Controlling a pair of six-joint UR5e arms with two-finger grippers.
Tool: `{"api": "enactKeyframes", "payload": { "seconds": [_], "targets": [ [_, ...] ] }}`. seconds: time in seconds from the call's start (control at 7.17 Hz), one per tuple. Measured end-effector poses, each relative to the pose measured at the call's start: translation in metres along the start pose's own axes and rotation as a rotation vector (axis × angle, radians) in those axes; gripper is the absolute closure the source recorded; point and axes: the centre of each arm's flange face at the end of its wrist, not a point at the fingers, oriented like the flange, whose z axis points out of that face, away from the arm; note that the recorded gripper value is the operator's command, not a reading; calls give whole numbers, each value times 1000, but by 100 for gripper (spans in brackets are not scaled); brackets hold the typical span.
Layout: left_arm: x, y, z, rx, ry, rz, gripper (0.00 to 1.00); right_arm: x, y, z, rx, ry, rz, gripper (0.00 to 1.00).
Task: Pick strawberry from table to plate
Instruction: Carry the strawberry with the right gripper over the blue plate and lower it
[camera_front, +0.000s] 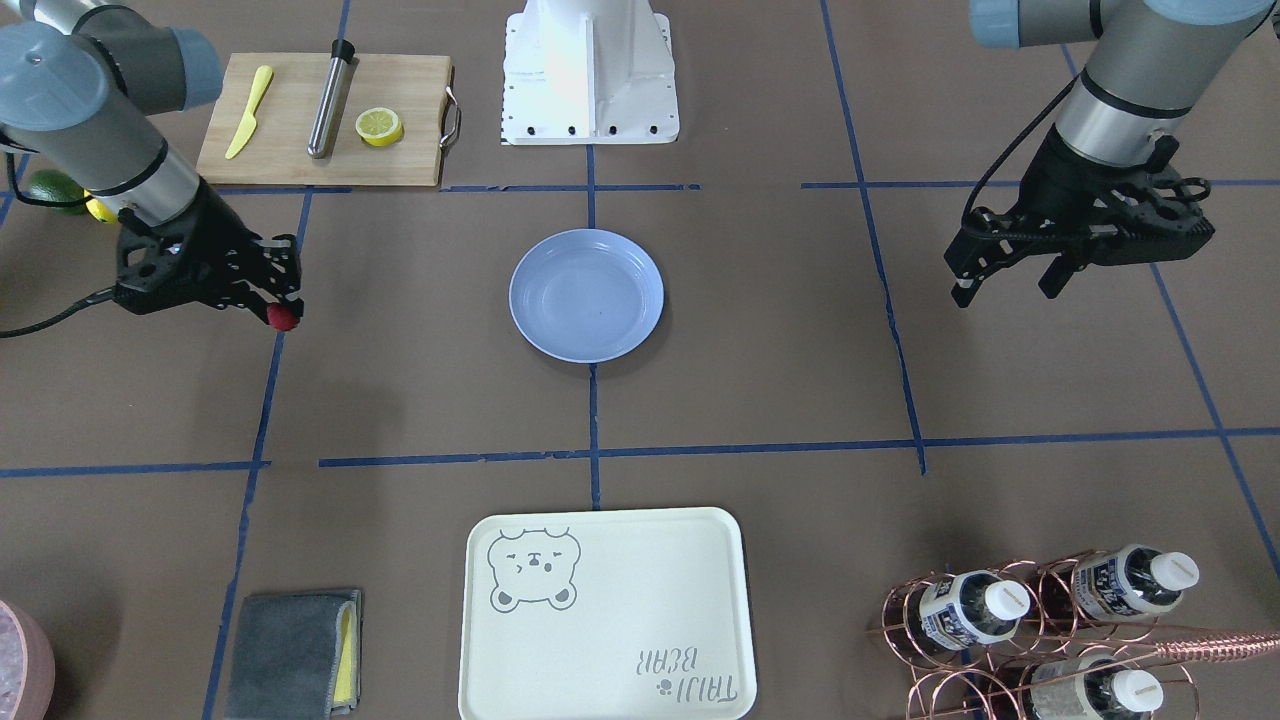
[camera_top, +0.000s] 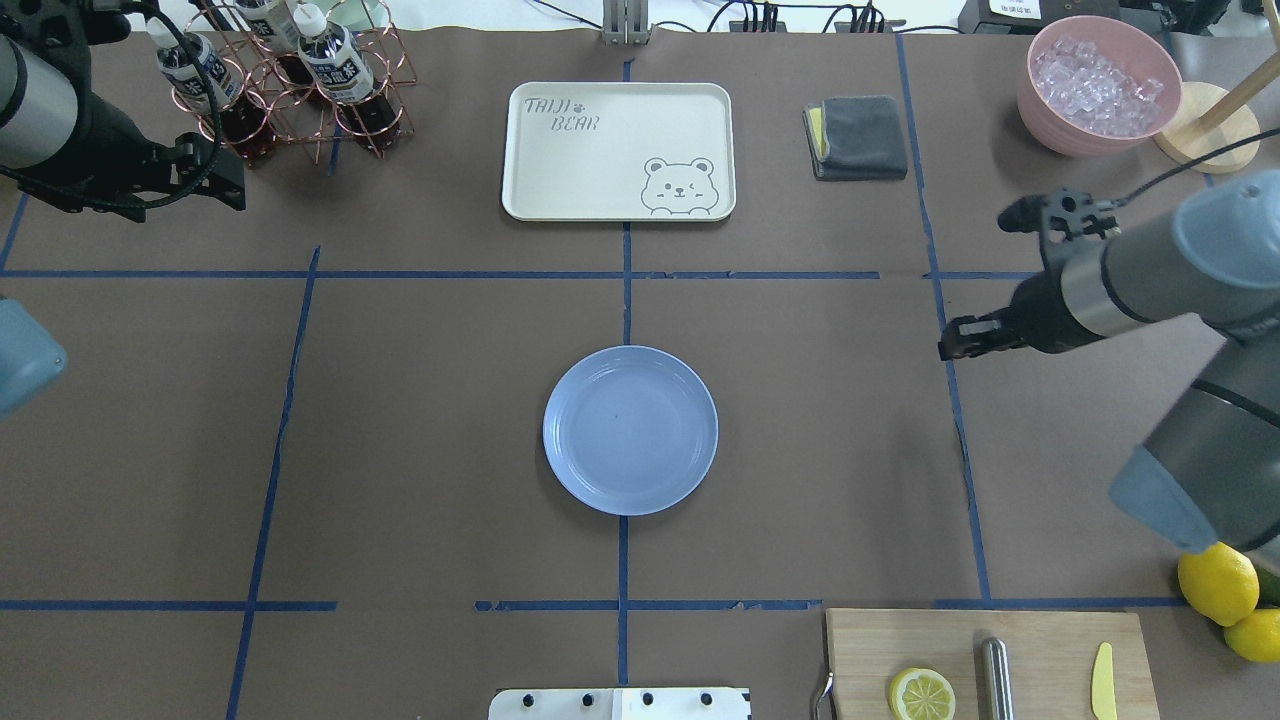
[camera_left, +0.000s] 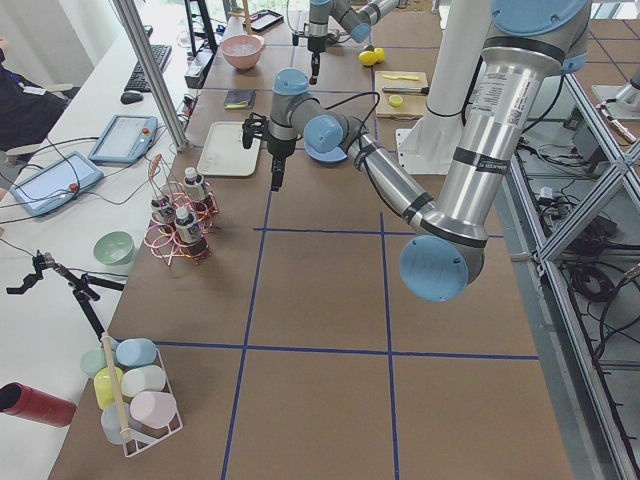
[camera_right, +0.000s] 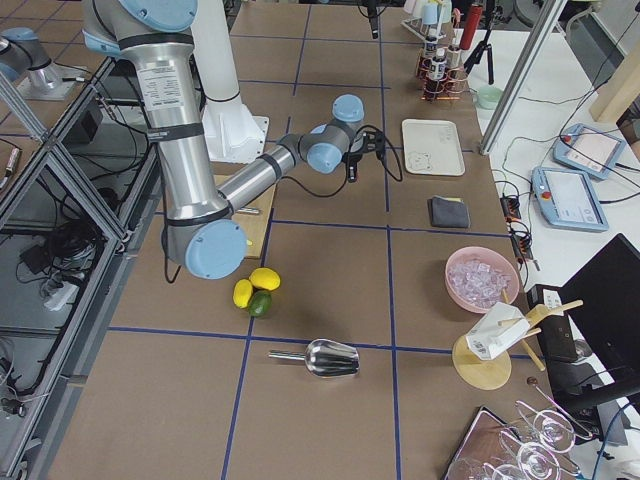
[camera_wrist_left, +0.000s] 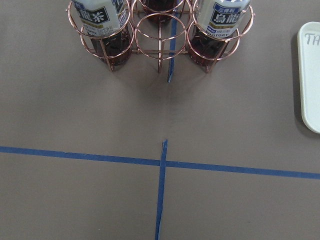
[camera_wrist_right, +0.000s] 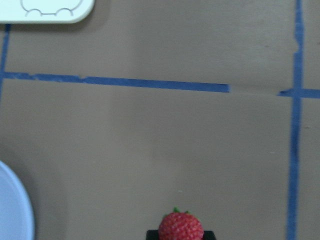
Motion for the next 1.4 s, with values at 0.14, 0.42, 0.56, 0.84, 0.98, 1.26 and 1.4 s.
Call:
{"api": "enactKeyframes", "payload": {
  "seconds": [0.14, 0.42, 0.56, 0.84, 0.98, 1.26, 1.4],
  "targets": [
    [-18, -1, 2, -3, -19, 43, 0, -58, 3, 14, -13, -5, 52, 100],
    [-72, -11, 1, 0, -71, 127, 0, -133, 25, 51, -4, 9, 80, 100],
    [-103, -15, -2, -1, -98, 170, 0, -157, 37, 73, 0, 27, 74, 100],
    [-158, -31, -8, -3, -149, 245, 0, -192, 55, 111, 8, 64, 70, 100],
    [-180, -38, -11, -4, -168, 270, 0, -201, 63, 124, 1, 75, 73, 100],
    [-197, -44, -14, -4, -181, 289, 0, -207, 75, 138, -13, 90, 72, 1],
    [-199, -45, -14, -4, -183, 290, 0, -207, 77, 140, -16, 93, 71, 0]
  ]
}}
